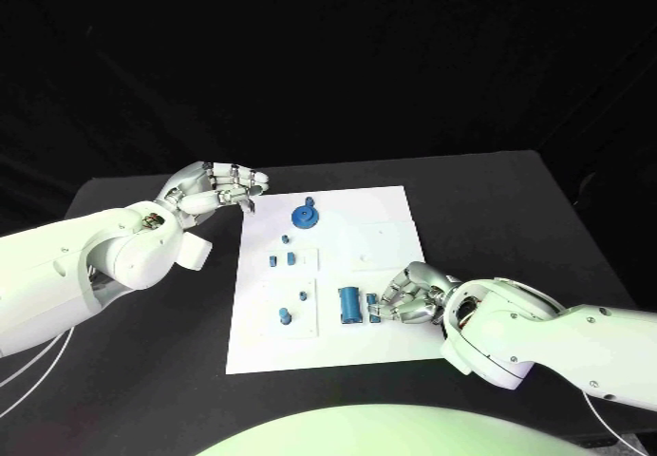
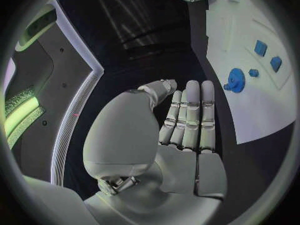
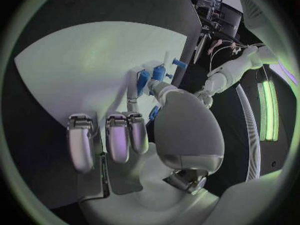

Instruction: Assemble the parts on the task board

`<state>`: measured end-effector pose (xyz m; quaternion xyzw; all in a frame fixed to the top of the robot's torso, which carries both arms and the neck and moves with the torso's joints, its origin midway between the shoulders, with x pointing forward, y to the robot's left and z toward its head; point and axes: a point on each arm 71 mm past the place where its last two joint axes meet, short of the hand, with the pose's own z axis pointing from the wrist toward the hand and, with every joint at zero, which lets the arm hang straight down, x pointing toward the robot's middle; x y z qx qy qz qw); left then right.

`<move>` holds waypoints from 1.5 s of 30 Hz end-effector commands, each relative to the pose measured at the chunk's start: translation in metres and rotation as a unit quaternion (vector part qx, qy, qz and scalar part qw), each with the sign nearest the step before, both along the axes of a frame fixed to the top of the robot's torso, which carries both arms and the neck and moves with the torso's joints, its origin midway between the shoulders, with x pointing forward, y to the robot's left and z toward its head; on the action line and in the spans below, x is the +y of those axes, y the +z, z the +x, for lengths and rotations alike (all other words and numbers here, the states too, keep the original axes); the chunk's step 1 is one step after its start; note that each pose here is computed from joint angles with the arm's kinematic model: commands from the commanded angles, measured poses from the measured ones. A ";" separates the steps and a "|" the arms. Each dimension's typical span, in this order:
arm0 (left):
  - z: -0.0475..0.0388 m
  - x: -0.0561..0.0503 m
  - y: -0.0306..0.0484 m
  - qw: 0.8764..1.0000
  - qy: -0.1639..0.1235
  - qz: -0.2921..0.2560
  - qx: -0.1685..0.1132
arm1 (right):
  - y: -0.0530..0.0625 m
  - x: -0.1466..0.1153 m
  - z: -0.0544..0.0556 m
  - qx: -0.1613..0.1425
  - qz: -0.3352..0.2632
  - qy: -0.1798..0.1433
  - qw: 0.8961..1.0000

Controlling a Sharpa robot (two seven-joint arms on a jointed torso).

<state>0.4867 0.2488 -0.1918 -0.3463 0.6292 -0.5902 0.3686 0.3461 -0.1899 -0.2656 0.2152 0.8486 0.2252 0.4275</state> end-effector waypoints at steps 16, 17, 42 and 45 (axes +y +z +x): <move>-0.0007 -0.002 0.0003 1.000 -0.007 -0.004 0.001 | 0.000 0.000 -0.001 -0.004 0.001 0.028 1.000; -0.0007 -0.001 0.0002 1.000 -0.007 -0.004 0.001 | 0.000 -0.001 -0.001 -0.002 0.001 0.033 0.999; 0.0000 -0.001 -0.0001 1.000 -0.006 -0.003 0.001 | -0.003 -0.007 0.000 -0.003 -0.014 0.047 0.999; -0.0001 -0.001 -0.0001 1.000 -0.006 -0.003 0.001 | -0.003 -0.007 0.001 -0.005 -0.016 0.045 0.999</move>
